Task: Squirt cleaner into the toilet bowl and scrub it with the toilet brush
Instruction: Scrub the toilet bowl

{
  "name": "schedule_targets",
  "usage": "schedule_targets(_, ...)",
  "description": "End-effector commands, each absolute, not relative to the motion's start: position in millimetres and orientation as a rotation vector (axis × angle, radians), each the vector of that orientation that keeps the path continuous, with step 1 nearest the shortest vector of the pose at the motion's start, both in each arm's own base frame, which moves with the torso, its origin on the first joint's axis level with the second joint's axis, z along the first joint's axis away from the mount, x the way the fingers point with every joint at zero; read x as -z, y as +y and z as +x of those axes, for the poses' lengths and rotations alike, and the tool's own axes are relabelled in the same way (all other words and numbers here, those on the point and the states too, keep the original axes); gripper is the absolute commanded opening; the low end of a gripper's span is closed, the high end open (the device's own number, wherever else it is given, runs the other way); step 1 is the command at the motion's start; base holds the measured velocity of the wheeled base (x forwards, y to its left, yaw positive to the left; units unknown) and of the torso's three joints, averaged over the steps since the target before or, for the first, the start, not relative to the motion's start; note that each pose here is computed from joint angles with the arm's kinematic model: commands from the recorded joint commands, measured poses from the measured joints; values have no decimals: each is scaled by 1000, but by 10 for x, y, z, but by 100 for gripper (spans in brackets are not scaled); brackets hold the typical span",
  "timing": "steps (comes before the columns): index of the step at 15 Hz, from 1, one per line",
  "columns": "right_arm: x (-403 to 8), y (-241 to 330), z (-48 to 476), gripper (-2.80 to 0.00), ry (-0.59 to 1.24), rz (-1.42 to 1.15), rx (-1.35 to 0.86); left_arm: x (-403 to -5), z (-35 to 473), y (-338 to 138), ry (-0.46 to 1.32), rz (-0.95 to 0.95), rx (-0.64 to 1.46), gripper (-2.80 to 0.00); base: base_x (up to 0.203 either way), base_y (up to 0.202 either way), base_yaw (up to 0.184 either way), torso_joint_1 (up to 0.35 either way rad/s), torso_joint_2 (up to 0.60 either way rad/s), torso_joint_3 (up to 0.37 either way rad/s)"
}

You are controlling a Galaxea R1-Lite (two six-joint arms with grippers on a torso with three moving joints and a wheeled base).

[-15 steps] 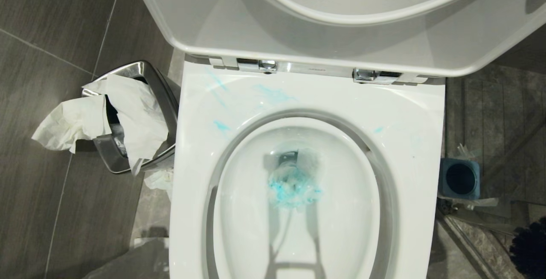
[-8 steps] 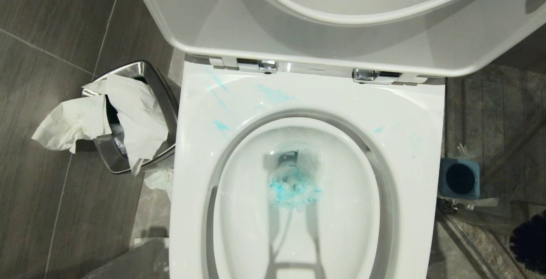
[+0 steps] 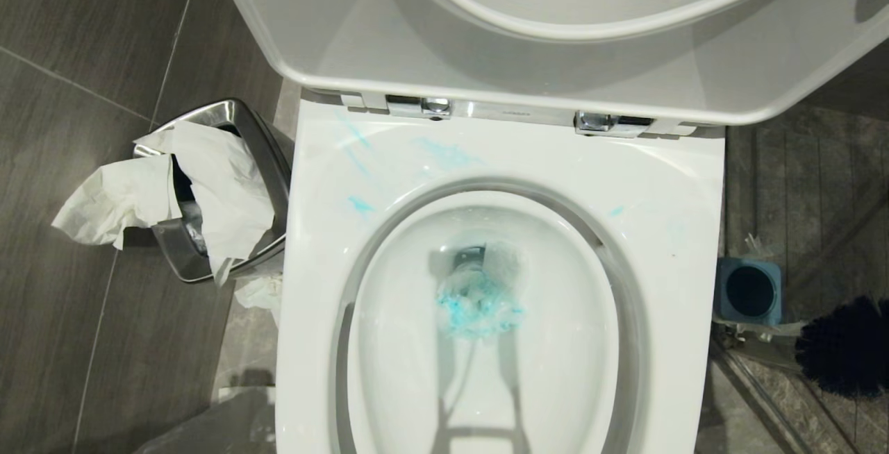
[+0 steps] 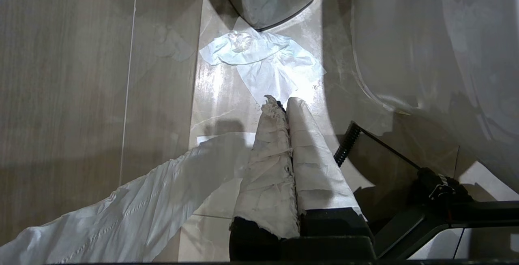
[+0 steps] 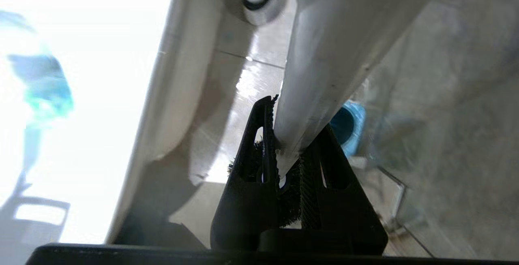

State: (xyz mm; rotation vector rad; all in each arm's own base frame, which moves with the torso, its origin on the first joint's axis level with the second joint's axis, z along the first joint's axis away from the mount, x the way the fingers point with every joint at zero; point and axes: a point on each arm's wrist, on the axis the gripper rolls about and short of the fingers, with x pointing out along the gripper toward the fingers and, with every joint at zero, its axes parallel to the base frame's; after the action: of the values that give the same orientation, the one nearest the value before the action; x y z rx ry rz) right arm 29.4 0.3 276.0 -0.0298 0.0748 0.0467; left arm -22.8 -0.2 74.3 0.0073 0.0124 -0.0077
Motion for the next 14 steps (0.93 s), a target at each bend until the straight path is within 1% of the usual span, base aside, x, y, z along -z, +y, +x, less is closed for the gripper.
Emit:
schedule_targets(1, -2869, 11, 290, -280, 47, -14, -78, -742, -228, -2, 12, 8, 8, -280, 0, 0, 0, 0, 0, 0)
schedule_targets(8, -3322, 13, 455, -280, 0, 42, -171, -742, -228, -1, 12, 9, 7, -280, 0, 0, 0, 0, 0, 0)
schedule_targets(14, -3390, 16, 498, -280, -6, 39, -203, -742, -228, -1, 12, 11, 6, -280, 0, 0, 0, 0, 0, 0)
